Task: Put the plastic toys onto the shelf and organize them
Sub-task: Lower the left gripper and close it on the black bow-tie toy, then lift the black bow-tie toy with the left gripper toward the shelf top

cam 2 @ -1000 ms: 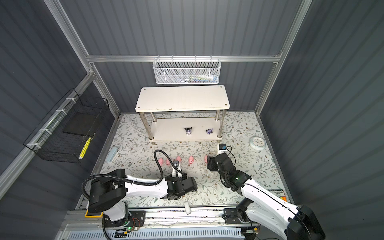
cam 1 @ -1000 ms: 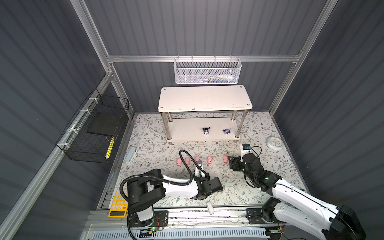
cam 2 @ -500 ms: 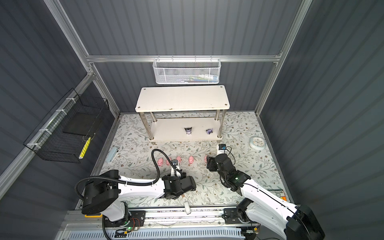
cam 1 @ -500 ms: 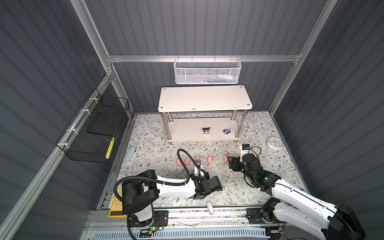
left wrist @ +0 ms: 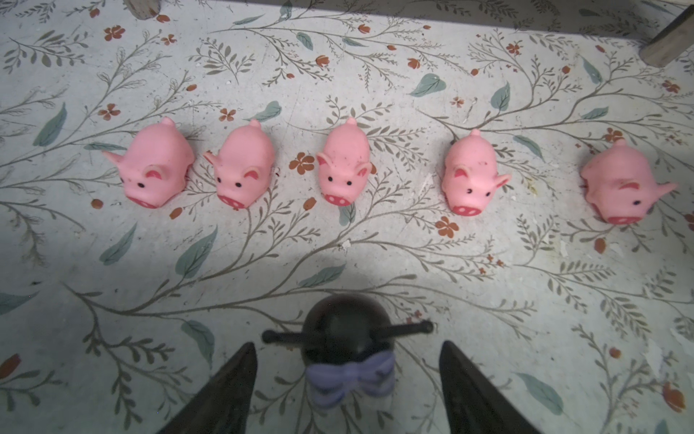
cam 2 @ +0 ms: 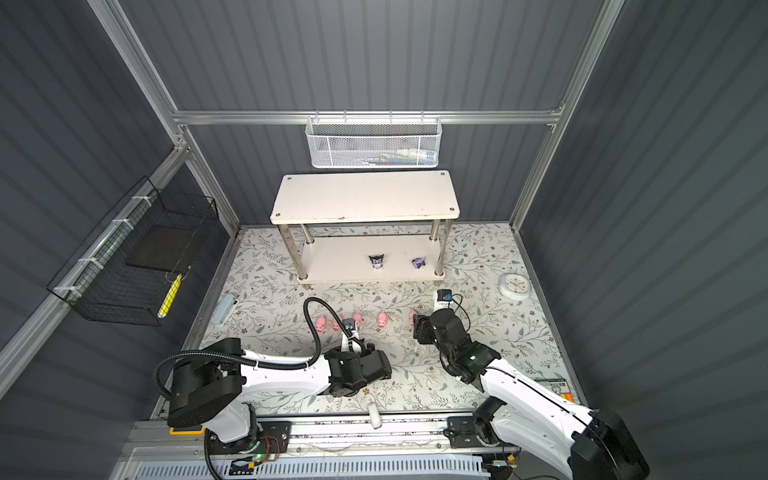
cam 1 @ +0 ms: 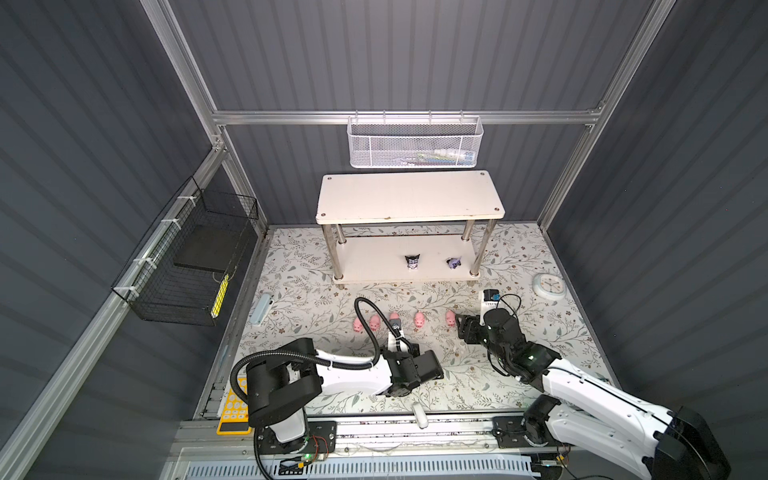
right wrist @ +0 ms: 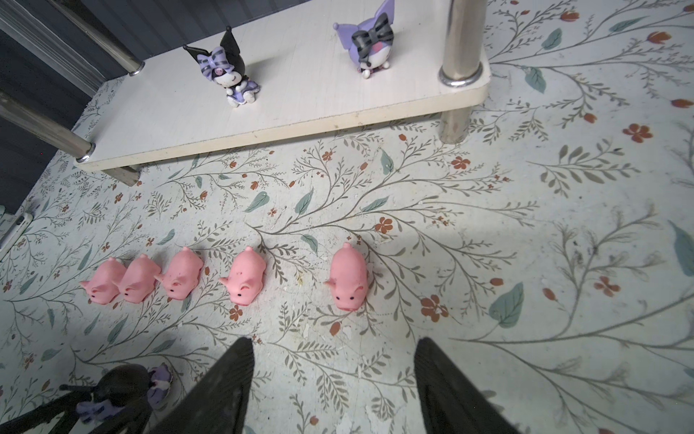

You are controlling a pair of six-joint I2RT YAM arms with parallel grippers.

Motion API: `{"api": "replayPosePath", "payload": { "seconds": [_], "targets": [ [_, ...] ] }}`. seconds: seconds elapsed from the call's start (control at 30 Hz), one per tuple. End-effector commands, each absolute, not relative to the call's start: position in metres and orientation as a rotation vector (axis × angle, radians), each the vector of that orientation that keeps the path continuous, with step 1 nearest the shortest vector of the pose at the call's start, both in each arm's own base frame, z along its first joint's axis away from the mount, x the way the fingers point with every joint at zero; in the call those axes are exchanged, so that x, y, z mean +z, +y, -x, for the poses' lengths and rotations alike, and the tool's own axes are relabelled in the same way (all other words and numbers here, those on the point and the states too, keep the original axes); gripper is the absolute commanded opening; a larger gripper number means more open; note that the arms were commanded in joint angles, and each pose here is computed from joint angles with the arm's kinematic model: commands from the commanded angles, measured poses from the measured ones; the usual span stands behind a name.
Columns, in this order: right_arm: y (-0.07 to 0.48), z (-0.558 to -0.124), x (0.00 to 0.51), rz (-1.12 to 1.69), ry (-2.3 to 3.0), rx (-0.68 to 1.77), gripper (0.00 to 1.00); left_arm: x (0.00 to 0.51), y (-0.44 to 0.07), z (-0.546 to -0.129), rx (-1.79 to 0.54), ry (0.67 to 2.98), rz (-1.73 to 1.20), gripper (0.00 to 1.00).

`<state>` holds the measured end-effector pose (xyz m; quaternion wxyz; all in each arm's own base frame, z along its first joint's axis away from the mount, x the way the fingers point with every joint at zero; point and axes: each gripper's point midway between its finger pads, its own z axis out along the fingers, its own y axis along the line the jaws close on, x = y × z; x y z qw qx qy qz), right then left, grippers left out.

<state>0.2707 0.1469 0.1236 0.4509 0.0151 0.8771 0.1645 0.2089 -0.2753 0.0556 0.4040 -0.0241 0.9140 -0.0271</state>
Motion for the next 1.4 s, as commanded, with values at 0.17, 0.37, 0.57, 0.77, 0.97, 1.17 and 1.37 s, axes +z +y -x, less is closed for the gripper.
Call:
{"api": "replayPosePath", "payload": {
  "seconds": [0.17,0.37,0.57,0.77,0.97,1.17,1.37],
  "targets": [
    [0.148,-0.274,0.120,-0.041,2.173,0.408,0.70,0.044,-0.272,-0.220,-0.009,2.294,0.034,0.71],
    [0.149,-0.276,0.120,-0.038,2.174,0.410,0.70,0.037,-0.274,-0.224,-0.009,2.302,0.040,0.69],
    [0.148,-0.276,0.118,-0.041,2.179,0.409,0.70,0.037,-0.276,-0.226,-0.003,2.299,0.029,0.61],
    [0.150,-0.276,0.117,-0.040,2.183,0.417,0.70,0.036,-0.275,-0.226,0.004,2.300,0.027,0.53],
    [0.150,-0.277,0.115,-0.044,2.185,0.419,0.70,0.035,-0.272,-0.226,0.008,2.297,0.035,0.49],
    [0.150,-0.276,0.112,-0.046,2.191,0.423,0.70,0.034,-0.270,-0.225,0.011,2.299,0.038,0.43],
    [0.152,-0.277,0.111,-0.044,2.194,0.426,0.70,0.039,-0.269,-0.224,0.003,2.295,0.042,0.41]
  ]
}}
